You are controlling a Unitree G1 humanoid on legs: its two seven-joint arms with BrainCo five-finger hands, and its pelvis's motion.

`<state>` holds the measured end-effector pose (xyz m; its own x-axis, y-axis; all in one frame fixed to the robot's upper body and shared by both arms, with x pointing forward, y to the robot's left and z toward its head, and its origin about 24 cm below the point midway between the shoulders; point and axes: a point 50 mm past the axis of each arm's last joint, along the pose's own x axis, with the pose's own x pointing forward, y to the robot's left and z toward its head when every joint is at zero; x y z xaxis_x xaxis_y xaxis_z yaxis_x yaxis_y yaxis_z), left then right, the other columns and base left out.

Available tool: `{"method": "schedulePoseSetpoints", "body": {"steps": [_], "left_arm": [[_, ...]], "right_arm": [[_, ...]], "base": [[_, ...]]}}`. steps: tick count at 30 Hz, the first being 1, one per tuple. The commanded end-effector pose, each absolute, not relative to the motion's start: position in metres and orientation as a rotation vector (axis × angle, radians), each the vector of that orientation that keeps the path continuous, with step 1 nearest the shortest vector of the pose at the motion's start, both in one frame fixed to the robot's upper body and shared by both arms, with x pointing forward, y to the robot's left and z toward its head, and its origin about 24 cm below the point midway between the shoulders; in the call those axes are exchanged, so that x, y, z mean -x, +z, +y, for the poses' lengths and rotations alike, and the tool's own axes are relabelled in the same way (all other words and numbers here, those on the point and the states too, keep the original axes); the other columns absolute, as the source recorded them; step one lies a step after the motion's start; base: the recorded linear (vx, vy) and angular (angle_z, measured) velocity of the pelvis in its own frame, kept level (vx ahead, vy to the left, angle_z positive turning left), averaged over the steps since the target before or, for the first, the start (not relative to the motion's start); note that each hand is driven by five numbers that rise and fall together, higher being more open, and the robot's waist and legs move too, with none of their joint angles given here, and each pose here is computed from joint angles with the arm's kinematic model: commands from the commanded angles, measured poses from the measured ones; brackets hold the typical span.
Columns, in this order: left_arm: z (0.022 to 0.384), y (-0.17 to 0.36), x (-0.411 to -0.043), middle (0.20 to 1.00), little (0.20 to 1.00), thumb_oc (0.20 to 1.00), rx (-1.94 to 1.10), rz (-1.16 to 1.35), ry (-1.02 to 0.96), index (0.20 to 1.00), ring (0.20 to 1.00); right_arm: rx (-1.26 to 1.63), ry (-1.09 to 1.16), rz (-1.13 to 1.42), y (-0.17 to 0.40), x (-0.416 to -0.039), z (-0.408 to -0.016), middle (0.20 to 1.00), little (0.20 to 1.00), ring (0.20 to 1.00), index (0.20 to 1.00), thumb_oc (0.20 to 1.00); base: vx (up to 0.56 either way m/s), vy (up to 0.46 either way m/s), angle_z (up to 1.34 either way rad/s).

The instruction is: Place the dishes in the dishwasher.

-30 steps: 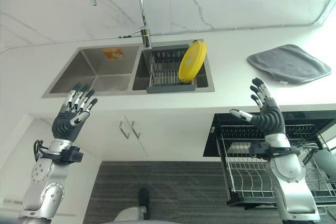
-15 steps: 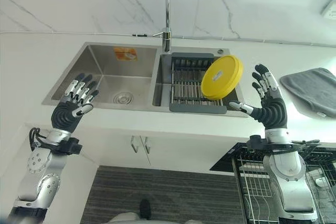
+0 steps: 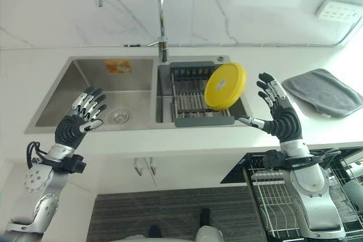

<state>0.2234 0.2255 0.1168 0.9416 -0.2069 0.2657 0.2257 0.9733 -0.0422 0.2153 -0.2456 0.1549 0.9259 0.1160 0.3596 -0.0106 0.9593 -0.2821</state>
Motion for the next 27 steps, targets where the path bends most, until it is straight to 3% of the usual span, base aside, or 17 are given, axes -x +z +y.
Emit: {"method": "schedulePoseSetpoints", "body": {"steps": [1, 5, 9, 27], "left_arm": [[0.217, 0.149, -0.224, 1.0, 1.0, 1.0, 0.18, -0.429, -0.301, 1.0, 1.0], [0.21, 0.148, -0.228, 1.0, 1.0, 1.0, 0.213, -0.438, -0.328, 1.0, 1.0], [0.211, 0.145, -0.222, 1.0, 1.0, 1.0, 0.19, -0.456, -0.324, 1.0, 1.0], [0.202, 0.157, -0.238, 1.0, 1.0, 1.0, 0.024, -0.561, -0.209, 1.0, 1.0]], "right_arm": [[0.276, 0.095, -0.504, 0.178, -0.218, -0.242, 1.0, 1.0, 1.0, 1.0, 1.0], [0.313, 0.103, -0.612, 0.191, -0.22, -0.235, 1.0, 1.0, 1.0, 1.0, 1.0], [0.3, 0.068, -0.526, 0.183, -0.225, -0.242, 1.0, 1.0, 1.0, 1.0, 1.0], [-0.137, -0.056, -0.375, 0.151, -0.269, -0.237, 1.0, 1.0, 1.0, 1.0, 1.0]], "base": [[0.11, -0.307, 0.1], [0.11, -0.273, -0.06], [0.04, -0.11, 0.06], [-0.01, 0.113, 0.08]]}}
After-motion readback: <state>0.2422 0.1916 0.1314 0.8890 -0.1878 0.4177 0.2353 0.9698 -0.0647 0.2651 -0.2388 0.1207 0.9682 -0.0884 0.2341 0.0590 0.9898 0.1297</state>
